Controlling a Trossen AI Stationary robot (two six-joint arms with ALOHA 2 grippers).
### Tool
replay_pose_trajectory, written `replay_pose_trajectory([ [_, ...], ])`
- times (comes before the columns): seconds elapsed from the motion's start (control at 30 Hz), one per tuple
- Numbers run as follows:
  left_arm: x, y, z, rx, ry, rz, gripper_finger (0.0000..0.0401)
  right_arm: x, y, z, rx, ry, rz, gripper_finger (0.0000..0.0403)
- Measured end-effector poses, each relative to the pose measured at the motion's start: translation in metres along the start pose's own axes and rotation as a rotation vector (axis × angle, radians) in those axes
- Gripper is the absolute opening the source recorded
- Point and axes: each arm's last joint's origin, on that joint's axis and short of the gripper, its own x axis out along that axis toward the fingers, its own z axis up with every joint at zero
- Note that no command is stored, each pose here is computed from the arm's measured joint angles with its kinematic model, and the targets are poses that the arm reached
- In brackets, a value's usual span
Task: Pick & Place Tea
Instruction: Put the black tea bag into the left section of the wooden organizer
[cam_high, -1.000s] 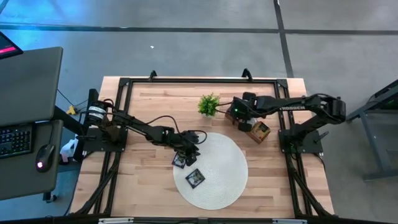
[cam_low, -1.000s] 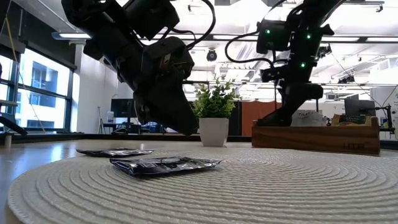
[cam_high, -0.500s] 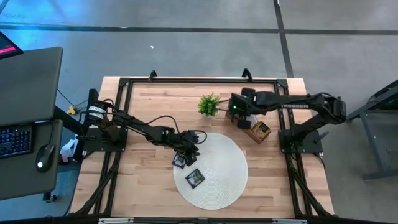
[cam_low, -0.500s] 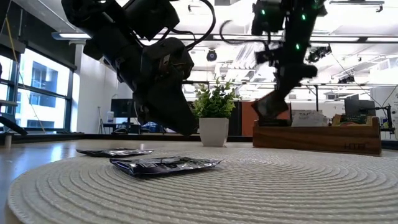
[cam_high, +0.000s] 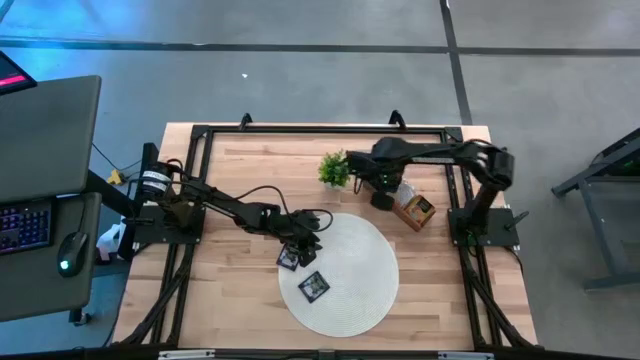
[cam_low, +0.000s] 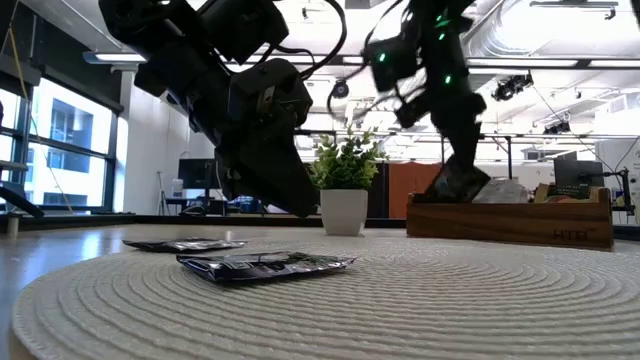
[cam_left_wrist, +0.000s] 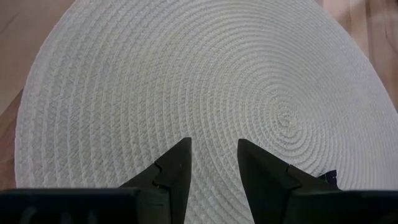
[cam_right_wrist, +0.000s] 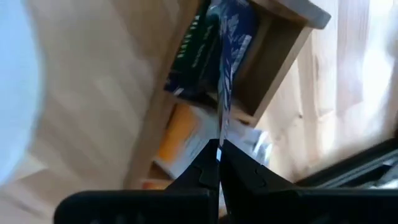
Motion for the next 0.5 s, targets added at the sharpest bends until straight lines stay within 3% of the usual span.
replay_pose_trajectory([
  [0.27,0.000,0.000,0.000,0.000,0.006,-0.007,0.0129,0.012,0.003,0.019,-0.062,0.038,-0.080,0.0005],
  [0.5,0.000,0.000,0.000,0.000,0.006,-0.007,0.0129,0.010,0.000,0.022,-0.041,0.013,-0.076,0.0051],
])
